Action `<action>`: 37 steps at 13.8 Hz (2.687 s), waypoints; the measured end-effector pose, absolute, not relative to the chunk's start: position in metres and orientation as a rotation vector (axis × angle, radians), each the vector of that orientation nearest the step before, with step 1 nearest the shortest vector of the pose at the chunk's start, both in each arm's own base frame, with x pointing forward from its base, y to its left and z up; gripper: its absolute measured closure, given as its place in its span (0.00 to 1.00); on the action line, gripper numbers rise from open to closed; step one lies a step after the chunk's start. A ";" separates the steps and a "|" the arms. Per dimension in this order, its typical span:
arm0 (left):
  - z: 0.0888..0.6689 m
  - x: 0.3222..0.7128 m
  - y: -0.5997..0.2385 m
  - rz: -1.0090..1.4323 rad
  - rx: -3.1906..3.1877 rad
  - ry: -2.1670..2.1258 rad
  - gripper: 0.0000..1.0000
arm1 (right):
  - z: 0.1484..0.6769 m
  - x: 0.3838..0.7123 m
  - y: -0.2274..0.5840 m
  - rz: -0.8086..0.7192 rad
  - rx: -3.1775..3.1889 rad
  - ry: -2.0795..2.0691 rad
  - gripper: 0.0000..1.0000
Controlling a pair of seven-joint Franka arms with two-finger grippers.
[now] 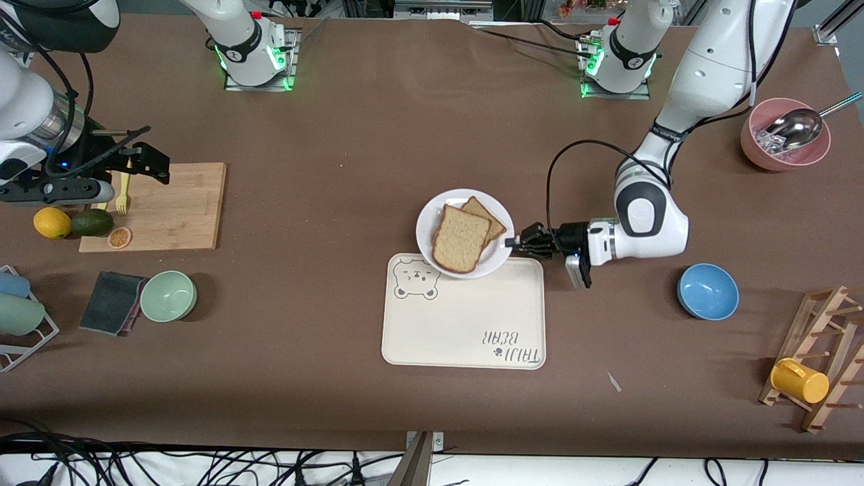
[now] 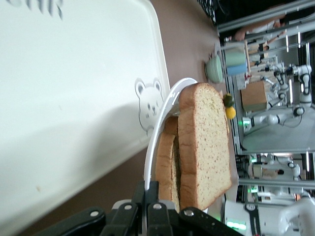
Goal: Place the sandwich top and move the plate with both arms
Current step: 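Slide the plate with the left gripper onto the cream tray, then open the left gripper and draw it back from the plate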
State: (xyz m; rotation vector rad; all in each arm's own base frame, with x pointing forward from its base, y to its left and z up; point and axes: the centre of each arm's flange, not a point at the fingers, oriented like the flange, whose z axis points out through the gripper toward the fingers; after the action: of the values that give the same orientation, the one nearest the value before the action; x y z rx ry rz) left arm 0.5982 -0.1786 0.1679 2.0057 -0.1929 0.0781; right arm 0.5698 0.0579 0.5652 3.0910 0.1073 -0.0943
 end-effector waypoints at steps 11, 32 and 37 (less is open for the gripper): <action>0.139 0.713 -0.163 0.115 2.001 0.032 0.96 | 0.564 0.570 0.062 -0.096 3.091 0.110 0.00; 0.135 0.715 -0.170 0.106 2.049 -0.075 0.00 | 0.565 0.571 0.062 -0.081 3.092 0.107 0.00; 0.193 0.731 -0.149 0.074 2.248 -0.195 0.00 | 0.567 0.572 0.060 -0.064 3.093 0.098 0.00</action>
State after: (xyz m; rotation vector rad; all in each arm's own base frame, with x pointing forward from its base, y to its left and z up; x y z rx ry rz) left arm 0.7306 -0.1492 0.1929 2.2476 -0.1945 0.0739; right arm 0.5719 0.0603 0.5668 3.0935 0.0980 -0.0638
